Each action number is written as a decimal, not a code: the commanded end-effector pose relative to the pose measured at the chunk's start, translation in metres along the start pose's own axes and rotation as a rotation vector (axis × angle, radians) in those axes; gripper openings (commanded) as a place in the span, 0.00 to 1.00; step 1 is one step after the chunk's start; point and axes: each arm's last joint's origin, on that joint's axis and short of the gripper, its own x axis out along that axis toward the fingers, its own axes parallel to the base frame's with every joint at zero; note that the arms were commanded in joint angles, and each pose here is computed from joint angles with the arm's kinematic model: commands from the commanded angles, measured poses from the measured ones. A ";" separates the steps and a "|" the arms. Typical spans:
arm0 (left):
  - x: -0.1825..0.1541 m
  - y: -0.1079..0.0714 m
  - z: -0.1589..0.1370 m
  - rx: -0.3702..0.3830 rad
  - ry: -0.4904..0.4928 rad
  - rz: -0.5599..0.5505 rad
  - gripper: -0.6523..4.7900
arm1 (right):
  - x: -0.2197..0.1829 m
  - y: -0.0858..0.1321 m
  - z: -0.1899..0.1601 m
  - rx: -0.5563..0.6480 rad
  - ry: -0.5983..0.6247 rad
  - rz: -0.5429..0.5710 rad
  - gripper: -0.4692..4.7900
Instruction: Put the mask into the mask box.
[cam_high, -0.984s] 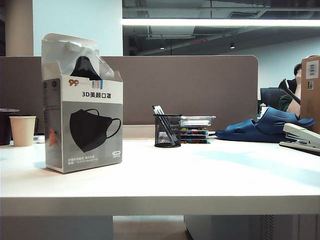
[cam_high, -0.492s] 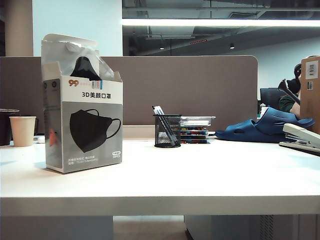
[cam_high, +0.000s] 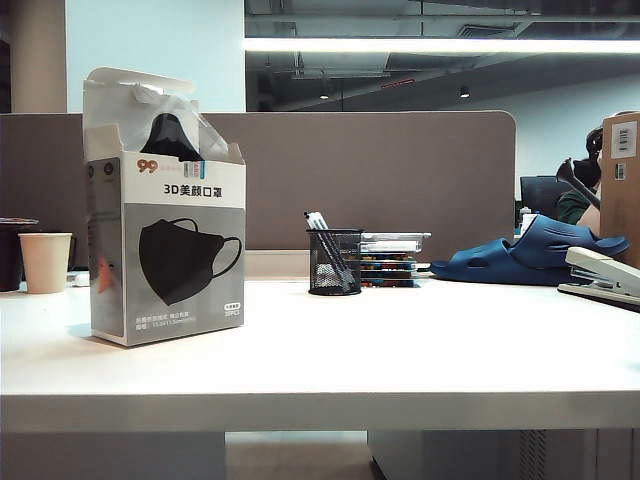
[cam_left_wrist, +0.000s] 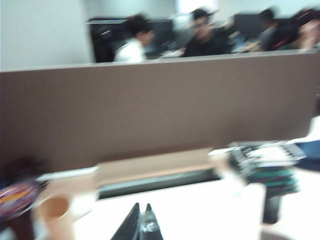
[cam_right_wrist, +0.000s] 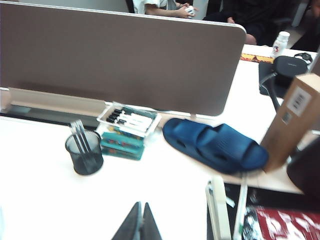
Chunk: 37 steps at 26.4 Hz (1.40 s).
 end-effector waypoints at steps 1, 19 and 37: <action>-0.014 -0.004 0.000 0.042 0.075 0.071 0.11 | -0.011 0.002 -0.013 0.012 -0.019 -0.004 0.08; -0.110 -0.026 -0.012 0.060 0.127 0.203 0.11 | -0.062 0.015 -0.144 0.123 -0.122 -0.003 0.08; -0.170 -0.041 -0.065 0.005 0.137 0.191 0.11 | -0.065 0.022 -0.251 0.121 -0.207 0.001 0.08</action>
